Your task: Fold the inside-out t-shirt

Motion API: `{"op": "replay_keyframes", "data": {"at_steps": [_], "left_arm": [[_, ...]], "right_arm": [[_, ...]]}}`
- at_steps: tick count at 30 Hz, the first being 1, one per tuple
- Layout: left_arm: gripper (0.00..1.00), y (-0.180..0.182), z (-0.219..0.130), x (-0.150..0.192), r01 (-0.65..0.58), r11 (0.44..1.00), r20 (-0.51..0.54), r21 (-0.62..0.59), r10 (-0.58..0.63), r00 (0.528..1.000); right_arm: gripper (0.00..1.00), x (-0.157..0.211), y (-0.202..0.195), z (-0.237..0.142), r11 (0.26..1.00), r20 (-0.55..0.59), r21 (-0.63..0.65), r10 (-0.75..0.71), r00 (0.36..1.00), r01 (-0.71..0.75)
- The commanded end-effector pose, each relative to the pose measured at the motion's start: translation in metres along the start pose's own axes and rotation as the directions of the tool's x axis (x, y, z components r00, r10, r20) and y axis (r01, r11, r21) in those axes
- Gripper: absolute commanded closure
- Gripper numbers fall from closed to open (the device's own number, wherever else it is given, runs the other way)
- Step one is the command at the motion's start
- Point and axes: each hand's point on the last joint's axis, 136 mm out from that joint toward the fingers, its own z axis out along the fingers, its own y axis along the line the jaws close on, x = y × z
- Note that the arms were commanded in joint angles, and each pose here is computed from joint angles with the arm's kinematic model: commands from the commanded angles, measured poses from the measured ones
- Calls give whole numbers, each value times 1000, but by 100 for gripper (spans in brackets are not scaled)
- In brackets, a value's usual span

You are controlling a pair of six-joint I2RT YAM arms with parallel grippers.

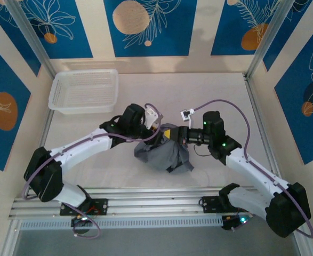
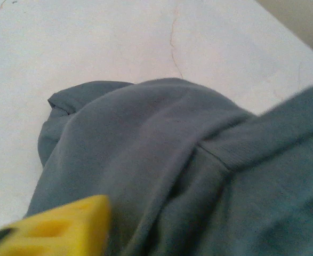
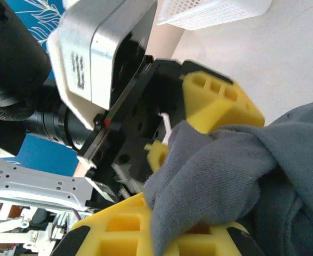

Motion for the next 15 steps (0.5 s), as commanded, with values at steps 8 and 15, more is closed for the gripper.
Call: {"op": "replay_keyframes", "data": {"at_steps": [8,15], "left_arm": [[100,-70,-98,-104,367,657,-9,659,-480,877],[100,-62,-107,-96,384,743,17,548,-469,883]], "right_arm": [[92,-6,-122,-17,930,91,299,195,977,-214],[70,-11,-123,-27,895,116,368,226,967,-253]]}}
